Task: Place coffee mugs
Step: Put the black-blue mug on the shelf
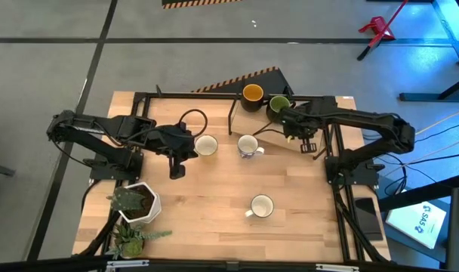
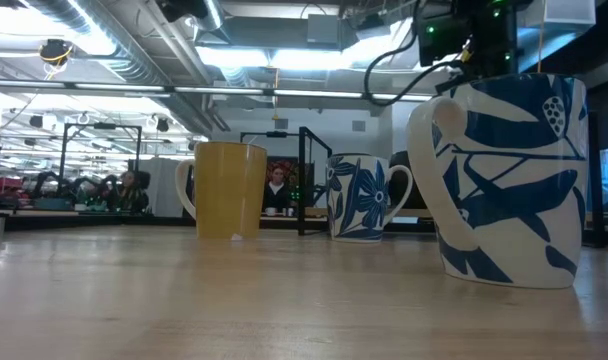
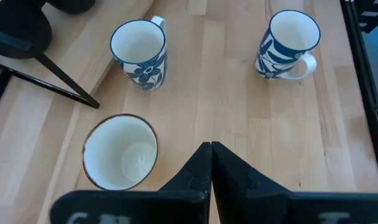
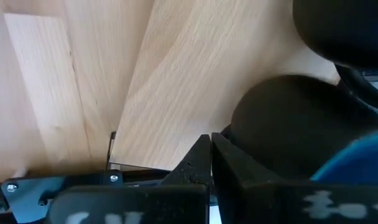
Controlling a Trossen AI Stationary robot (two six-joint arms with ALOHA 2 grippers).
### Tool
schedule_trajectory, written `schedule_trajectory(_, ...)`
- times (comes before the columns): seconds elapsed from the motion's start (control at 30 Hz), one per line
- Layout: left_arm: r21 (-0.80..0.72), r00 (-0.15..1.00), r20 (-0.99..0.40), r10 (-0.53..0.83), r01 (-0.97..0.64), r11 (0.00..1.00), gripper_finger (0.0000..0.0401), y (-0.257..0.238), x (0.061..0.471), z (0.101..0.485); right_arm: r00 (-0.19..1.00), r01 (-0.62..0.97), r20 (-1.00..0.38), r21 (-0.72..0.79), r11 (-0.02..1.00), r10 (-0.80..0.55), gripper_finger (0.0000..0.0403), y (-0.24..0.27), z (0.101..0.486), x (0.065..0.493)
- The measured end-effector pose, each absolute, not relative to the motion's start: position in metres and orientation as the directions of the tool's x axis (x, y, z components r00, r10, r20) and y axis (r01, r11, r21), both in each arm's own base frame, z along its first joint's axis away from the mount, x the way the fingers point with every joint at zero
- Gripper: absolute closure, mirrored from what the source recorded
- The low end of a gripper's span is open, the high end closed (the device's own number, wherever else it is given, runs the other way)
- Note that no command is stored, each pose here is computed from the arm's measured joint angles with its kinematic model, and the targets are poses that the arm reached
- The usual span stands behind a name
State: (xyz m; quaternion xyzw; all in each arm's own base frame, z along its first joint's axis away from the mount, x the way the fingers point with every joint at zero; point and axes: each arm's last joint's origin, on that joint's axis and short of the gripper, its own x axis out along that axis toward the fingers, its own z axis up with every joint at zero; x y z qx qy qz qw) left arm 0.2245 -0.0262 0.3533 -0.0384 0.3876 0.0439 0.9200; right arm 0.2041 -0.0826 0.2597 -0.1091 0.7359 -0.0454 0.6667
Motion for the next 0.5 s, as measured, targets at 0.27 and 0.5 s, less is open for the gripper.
schedule_trajectory(0.27, -0.028, 0.696, -0.716, 0.06, -0.115, 0.993, 0.04, -0.026, 0.225, 0.353, -0.036, -0.03, -0.963, -0.266, 0.963, -0.267, 0.0402, -0.08, 0.271, 0.196)
schedule_trajectory(0.5, 0.01, 0.764, -0.635, 0.117, -0.143, 0.99, 0.04, -0.021, 0.219, 0.366, 0.057, 0.076, -0.966, -0.249, 0.965, -0.254, 0.0402, -0.077, 0.282, 0.19)
